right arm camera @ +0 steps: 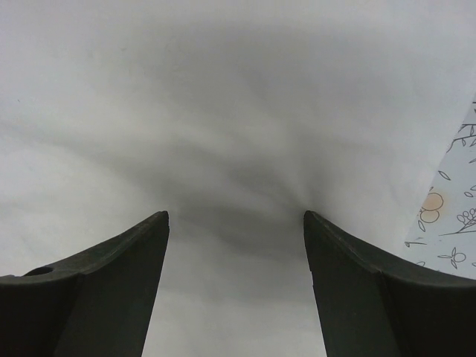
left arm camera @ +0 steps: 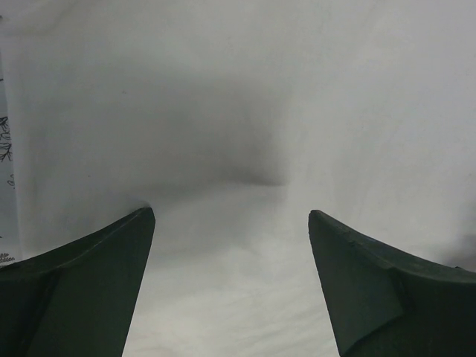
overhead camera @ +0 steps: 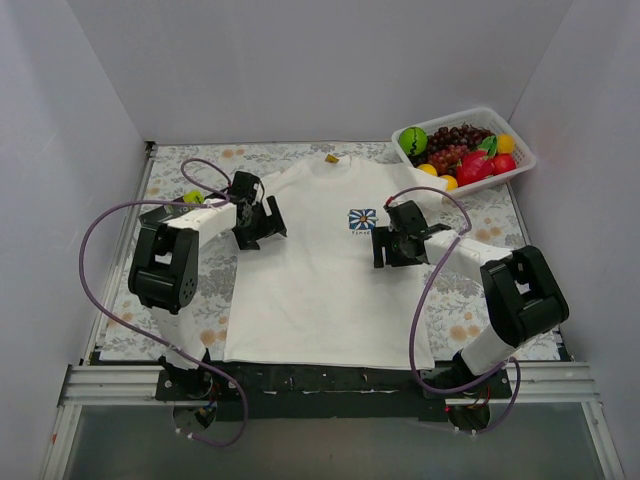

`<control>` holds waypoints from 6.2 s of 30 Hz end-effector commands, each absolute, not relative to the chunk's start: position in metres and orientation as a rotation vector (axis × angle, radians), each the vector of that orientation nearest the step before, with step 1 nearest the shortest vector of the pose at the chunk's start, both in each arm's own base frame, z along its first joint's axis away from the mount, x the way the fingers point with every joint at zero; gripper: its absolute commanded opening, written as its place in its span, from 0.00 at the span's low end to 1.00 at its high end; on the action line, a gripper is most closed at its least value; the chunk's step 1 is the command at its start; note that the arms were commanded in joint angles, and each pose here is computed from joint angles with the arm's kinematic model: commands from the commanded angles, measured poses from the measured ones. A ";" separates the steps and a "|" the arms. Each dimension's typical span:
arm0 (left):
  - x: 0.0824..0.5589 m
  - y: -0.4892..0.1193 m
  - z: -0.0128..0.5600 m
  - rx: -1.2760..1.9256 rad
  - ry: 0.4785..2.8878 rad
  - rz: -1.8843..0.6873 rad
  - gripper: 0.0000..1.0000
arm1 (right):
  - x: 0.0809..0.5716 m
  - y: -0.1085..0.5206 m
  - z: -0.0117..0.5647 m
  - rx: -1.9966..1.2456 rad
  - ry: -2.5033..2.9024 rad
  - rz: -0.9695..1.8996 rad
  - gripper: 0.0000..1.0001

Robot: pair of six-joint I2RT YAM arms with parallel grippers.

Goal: Pin the brooch onto the clothing

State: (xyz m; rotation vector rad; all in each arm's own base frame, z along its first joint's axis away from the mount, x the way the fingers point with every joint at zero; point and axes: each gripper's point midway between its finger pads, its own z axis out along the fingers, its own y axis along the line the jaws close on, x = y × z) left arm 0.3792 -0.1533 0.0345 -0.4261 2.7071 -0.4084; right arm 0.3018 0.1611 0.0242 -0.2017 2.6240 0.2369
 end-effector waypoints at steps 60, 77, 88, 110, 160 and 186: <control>0.497 -0.021 0.081 -0.590 2.566 0.172 0.40 | 0.313 0.202 0.077 -0.340 2.545 0.322 0.82; 0.501 0.002 0.050 -0.652 2.572 0.237 0.30 | 0.307 0.196 0.065 -0.365 2.564 0.298 0.82; 0.490 -0.001 0.032 -0.628 2.638 0.236 0.32 | 0.307 0.197 0.065 -0.375 2.565 0.299 0.82; 0.374 -0.013 -0.007 -0.547 2.850 0.302 0.34 | 0.302 0.192 0.075 -0.382 2.541 0.300 0.82; 0.313 -0.001 0.115 -1.006 2.326 -0.660 0.41 | 0.298 0.493 0.130 -0.863 2.143 1.158 0.83; 0.282 0.003 0.015 -1.363 2.448 -0.766 0.00 | 0.287 0.587 0.092 -0.908 2.097 1.373 0.54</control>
